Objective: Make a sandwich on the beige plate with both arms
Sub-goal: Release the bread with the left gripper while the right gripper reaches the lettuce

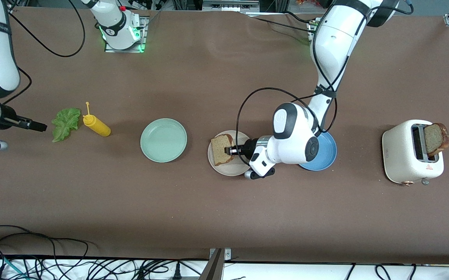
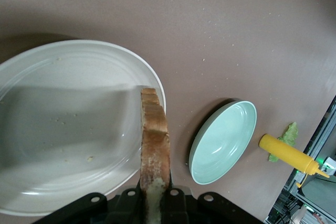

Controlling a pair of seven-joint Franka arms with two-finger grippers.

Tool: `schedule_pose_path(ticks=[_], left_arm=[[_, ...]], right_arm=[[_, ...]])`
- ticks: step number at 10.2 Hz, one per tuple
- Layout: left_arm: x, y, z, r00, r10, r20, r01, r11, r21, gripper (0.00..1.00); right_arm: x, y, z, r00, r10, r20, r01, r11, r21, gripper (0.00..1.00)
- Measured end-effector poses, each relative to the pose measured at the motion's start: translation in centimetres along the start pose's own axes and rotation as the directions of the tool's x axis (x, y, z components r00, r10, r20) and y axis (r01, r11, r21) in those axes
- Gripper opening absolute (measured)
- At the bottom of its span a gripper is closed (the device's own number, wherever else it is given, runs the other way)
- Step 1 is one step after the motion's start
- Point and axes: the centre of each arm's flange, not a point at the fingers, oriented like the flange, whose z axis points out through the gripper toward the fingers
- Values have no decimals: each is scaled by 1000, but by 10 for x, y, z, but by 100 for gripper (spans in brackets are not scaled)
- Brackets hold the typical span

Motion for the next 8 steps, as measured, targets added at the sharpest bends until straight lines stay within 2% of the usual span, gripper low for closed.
schedule_pose_path(ticks=[2,3,5,8], left_arm=[[3,-3,-2,997,77,-6,-77,997,3,11],[5,-5,-4,992,125,-9,-125,992,5,19],[9,-10,-8,984,178,-18,-178,984,13,48],[20,-24,-17,979,201,-31,-199,978,67,89]], right_arm=[[3,6,51,999,-36,27,36,999,-2,100],[1,10,73,999,-43,30,44,999,-2,100],[-13,23,115,998,-35,45,36,999,-4,100],[-29,40,158,1000,-18,0,18,1000,-9,100]])
